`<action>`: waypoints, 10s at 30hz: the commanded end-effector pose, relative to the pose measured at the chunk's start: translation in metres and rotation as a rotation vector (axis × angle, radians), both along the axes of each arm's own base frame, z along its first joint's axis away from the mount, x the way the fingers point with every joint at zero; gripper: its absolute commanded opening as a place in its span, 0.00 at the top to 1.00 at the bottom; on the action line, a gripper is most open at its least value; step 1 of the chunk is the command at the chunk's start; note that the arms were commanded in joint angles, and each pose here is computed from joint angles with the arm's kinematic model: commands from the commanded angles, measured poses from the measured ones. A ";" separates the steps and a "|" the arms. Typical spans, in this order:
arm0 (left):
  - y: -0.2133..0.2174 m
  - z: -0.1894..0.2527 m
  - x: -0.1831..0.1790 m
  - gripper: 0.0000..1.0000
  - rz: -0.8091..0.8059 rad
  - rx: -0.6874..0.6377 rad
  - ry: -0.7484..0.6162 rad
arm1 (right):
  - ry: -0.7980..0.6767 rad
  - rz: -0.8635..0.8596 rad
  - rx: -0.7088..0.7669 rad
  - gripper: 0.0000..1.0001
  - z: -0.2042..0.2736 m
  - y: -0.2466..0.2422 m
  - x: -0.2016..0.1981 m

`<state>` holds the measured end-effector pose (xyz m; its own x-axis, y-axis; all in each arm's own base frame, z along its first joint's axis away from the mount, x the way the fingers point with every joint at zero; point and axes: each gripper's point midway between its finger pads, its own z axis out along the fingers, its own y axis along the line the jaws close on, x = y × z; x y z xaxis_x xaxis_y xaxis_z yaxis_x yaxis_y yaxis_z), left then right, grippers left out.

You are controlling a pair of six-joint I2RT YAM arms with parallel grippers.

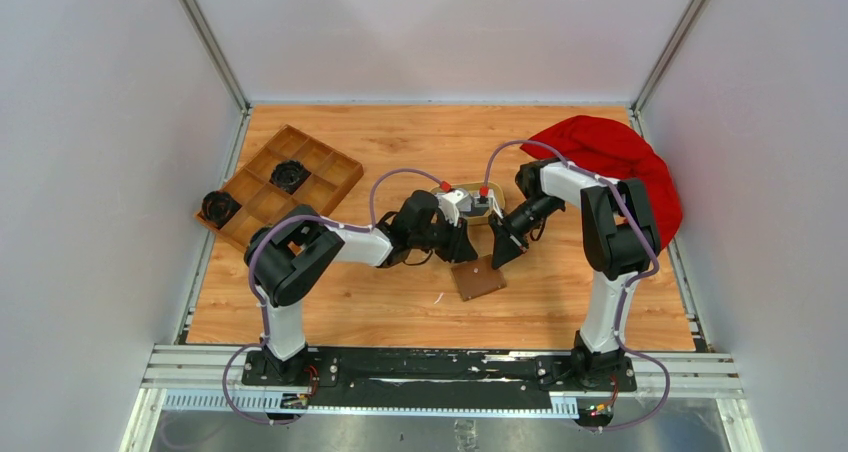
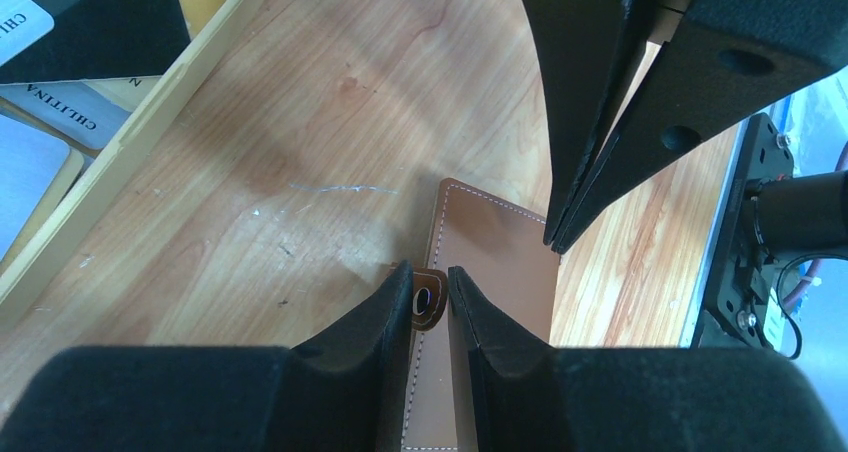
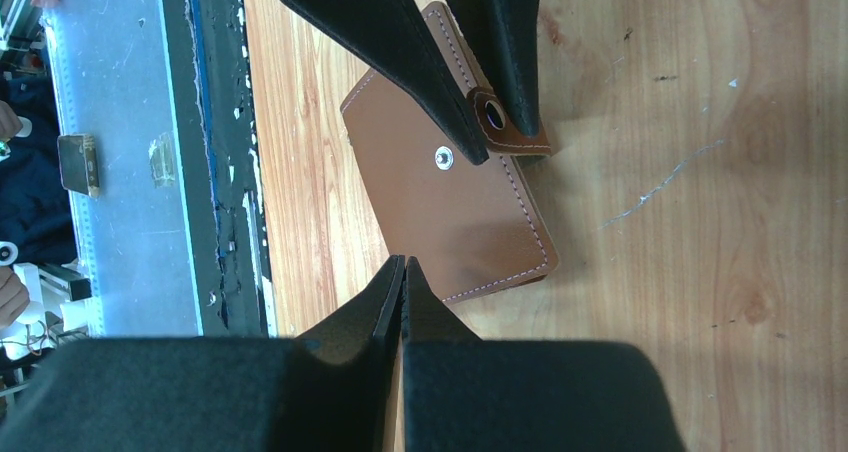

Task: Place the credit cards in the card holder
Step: Close the card holder at the center of the board.

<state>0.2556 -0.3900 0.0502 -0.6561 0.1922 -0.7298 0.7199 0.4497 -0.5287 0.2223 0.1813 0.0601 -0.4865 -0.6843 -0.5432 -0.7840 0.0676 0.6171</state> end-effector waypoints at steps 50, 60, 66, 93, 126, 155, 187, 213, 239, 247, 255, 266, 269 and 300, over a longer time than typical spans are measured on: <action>-0.002 0.006 -0.002 1.00 -0.031 -0.037 0.052 | 0.045 0.021 -0.061 0.99 -0.013 -0.001 -0.010; 0.000 0.004 -0.012 1.00 -0.046 -0.031 0.059 | 0.112 -0.091 -0.181 0.99 -0.029 0.005 0.000; -0.002 0.000 -0.019 1.00 -0.047 -0.017 0.061 | 0.161 -0.121 -0.228 1.00 -0.037 0.005 -0.001; -0.004 -0.021 -0.036 1.00 -0.022 0.038 0.091 | 0.179 -0.139 -0.306 1.00 -0.049 0.001 0.000; -0.002 -0.011 -0.041 1.00 0.028 0.044 0.053 | 0.153 -0.086 -0.108 1.00 -0.003 0.021 -0.005; -0.002 -0.001 -0.034 1.00 0.082 0.018 0.049 | -0.878 0.536 0.358 0.92 0.021 0.003 -0.060; -0.009 -0.010 -0.047 1.00 0.076 -0.028 0.117 | -0.918 0.770 0.122 0.65 -0.039 0.003 -0.061; -0.008 -0.021 -0.058 1.00 0.084 -0.013 0.151 | -0.880 0.741 0.080 0.72 -0.042 0.003 -0.057; -0.009 -0.023 -0.066 1.00 0.091 -0.007 0.171 | -0.851 0.733 0.046 0.76 -0.045 0.003 -0.055; -0.003 -0.031 -0.068 1.00 0.103 0.012 0.183 | -0.844 0.733 0.038 0.78 -0.046 0.003 -0.054; 0.001 -0.039 -0.074 1.00 0.112 0.025 0.195 | -0.834 0.736 0.024 0.79 -0.049 0.002 -0.054; 0.003 -0.053 -0.083 1.00 0.125 0.066 0.190 | -0.815 0.727 -0.002 0.80 -0.051 0.002 -0.052; 0.007 -0.058 -0.085 1.00 0.135 0.071 0.194 | -0.813 0.725 -0.006 0.81 -0.051 0.002 -0.052; 0.039 -0.108 -0.103 1.00 0.235 0.088 0.275 | -0.785 0.708 -0.053 0.83 -0.055 0.000 -0.048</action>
